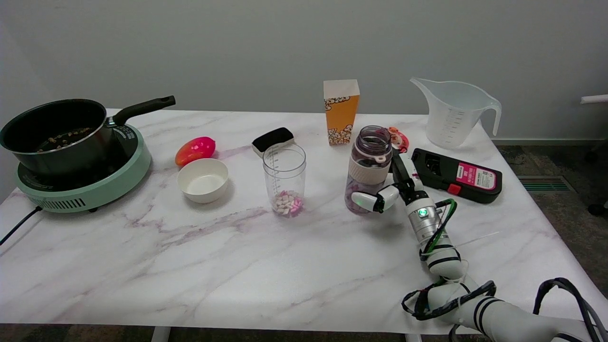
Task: Place the bottle onto the table.
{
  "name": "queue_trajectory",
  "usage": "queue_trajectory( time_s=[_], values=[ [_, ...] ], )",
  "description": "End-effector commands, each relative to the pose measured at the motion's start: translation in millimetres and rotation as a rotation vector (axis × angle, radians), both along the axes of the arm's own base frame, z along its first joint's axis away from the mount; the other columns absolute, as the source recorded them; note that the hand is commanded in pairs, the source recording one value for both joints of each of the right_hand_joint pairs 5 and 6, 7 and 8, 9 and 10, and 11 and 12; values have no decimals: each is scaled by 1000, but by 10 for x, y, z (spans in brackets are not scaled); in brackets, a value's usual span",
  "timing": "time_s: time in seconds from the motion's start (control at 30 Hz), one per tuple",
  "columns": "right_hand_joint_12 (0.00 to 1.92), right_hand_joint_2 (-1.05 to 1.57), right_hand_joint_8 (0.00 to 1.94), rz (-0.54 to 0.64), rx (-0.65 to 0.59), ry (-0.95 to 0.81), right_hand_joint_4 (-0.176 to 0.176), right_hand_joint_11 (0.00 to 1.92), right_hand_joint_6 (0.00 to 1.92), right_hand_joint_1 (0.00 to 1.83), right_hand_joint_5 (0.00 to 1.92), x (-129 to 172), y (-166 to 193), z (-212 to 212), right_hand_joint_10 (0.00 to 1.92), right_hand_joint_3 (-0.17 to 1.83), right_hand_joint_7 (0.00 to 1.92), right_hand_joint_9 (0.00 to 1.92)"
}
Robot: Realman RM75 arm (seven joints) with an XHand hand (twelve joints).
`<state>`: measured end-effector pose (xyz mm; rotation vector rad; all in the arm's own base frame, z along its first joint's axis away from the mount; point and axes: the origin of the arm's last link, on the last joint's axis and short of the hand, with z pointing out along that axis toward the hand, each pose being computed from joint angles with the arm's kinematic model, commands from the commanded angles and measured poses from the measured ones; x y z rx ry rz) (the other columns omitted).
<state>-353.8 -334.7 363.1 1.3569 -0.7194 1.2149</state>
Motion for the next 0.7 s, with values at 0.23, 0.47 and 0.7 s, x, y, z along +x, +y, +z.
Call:
queue_trajectory(
  time_s=[0.23,0.47,0.7],
  values=[
    [510,-550,718,-89,-149,154,0,510,397,1249,397,164,276,1090,607,1245,718,607],
    [448,-638,542,-17,-311,178,0,448,330,1255,330,459,636,1666,512,1261,542,512],
    [478,-537,514,89,-278,150,0,478,232,1309,232,851,766,1854,505,1134,514,505]
  ],
)
